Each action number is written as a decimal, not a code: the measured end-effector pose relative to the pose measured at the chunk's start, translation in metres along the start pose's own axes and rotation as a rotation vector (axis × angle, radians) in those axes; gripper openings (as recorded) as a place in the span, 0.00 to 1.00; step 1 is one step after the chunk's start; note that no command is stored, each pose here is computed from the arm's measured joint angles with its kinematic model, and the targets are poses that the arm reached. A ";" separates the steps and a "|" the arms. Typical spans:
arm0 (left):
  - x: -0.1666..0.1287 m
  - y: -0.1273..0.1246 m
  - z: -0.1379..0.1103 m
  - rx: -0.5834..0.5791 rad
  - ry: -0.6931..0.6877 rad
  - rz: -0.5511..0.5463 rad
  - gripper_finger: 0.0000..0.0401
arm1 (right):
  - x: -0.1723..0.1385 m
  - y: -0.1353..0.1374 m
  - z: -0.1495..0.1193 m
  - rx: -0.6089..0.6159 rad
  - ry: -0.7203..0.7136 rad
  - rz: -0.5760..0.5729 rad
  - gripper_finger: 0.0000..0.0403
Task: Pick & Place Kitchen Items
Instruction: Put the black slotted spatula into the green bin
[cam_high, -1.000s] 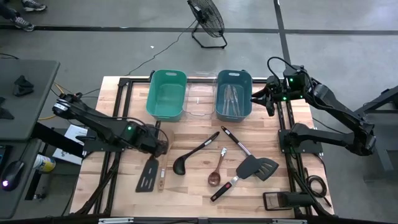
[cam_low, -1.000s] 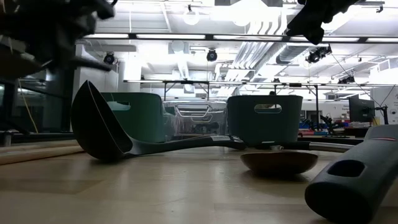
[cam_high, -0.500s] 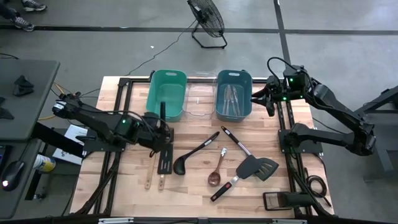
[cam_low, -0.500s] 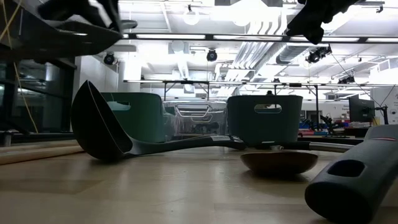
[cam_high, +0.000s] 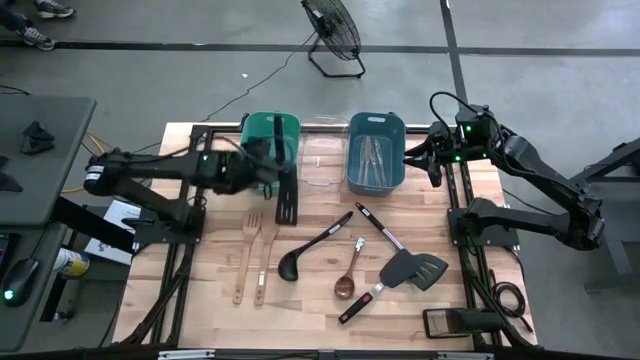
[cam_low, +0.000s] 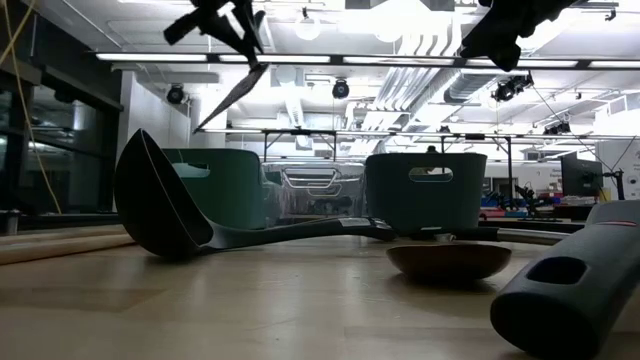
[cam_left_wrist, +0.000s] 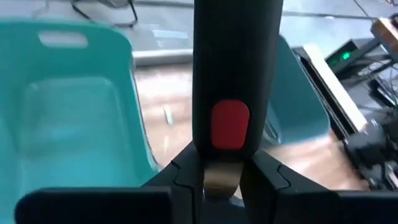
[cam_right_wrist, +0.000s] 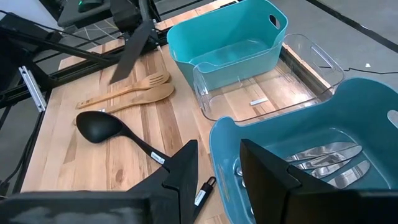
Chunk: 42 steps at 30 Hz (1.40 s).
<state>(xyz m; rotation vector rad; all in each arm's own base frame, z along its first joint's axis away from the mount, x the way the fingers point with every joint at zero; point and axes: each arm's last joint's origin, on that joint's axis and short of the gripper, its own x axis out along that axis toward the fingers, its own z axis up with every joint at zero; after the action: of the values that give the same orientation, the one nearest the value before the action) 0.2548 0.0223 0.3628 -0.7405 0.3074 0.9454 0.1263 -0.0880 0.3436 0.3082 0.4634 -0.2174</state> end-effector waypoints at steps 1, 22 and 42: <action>0.002 0.001 0.006 0.009 -0.014 0.010 0.18 | 0.000 0.000 0.000 0.000 0.000 0.000 0.28; 0.041 0.044 0.083 0.194 -0.127 0.264 0.18 | 0.000 -0.004 0.000 0.079 -0.008 -0.143 0.28; 0.146 0.072 0.066 0.240 0.128 0.468 0.18 | -0.001 -0.007 0.000 0.131 -0.019 -0.247 0.28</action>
<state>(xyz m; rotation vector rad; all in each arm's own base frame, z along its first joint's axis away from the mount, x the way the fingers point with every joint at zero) 0.2736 0.1851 0.3002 -0.5154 0.7158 1.2764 0.1239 -0.0948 0.3424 0.3767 0.4689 -0.4921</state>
